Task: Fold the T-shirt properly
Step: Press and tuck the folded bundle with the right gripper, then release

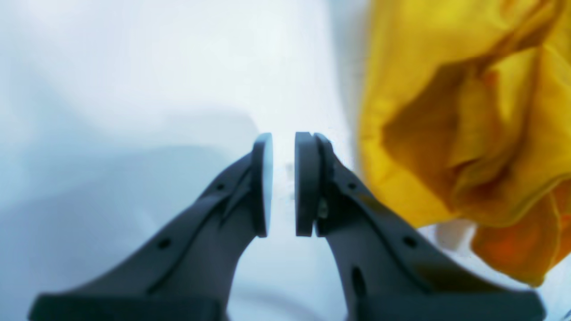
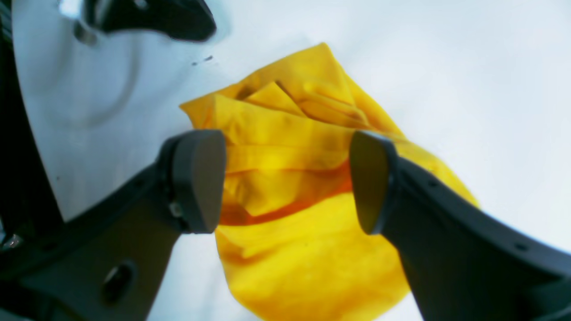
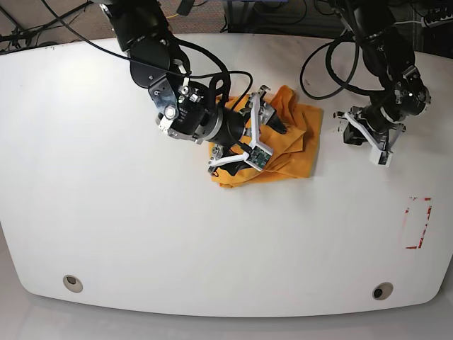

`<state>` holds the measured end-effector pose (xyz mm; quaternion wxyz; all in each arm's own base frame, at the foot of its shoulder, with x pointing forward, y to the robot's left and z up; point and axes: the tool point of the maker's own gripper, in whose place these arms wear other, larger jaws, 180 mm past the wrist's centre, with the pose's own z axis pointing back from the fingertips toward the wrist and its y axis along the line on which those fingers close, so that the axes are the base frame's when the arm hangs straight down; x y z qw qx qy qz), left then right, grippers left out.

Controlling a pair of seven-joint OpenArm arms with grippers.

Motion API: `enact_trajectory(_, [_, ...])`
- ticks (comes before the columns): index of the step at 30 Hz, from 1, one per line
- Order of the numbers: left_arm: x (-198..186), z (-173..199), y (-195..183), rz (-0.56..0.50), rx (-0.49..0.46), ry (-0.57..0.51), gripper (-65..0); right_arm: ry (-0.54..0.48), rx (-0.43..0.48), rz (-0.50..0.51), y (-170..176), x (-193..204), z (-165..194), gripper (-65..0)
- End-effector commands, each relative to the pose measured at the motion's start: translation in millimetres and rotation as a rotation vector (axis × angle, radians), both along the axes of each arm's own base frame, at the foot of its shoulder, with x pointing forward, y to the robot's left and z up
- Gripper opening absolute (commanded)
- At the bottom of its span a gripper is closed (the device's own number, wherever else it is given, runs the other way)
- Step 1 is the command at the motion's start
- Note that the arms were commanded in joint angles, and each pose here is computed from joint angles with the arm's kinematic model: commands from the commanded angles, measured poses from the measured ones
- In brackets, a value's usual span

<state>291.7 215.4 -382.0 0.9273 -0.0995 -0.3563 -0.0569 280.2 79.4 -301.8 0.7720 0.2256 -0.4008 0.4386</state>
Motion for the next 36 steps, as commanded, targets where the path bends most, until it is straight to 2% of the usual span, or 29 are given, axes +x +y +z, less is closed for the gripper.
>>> enact_trajectory(1, [8, 18, 17, -0.015, 0.043, -0.059, -58.3, -0.044, 0.031, 0.005, 4, 13, 15, -24.1])
enact_trajectory(10, [4, 24, 48, -0.009, 0.124, -0.046, -58.3, -0.078, -0.042, 0.157, 14, -18, 6, -24.1])
enact_trajectory(17, [0, 21, 51, -0.010, 0.132, -0.032, -58.3, -0.089, -0.129, 0.157, 12, -15, -15, -24.7])
enact_trajectory(21, [0, 21, 49, -0.011, 0.127, -0.034, -58.3, -0.126, -0.122, 0.167, 23, -11, -24, -24.9])
enact_trajectory(28, [-1, 19, 48, -0.011, 0.125, -0.029, -58.3, -0.114, -0.131, 0.176, 30, -13, -35, -25.5])
enact_trajectory(30, [-1, 19, 48, -0.011, 0.125, -0.029, -58.3, -0.119, -0.126, 0.174, 31, -12, -33, -29.6])
enact_trajectory(33, [-2, 19, 48, -0.011, 0.126, -0.027, -58.2, -0.123, -0.121, 0.172, 33, -11, -31, -47.9])
enact_trajectory(36, [-7, 15, 48, -0.011, 0.126, -0.013, -58.2, -0.138, -0.115, 0.168, 36, -5, -26, -61.2])
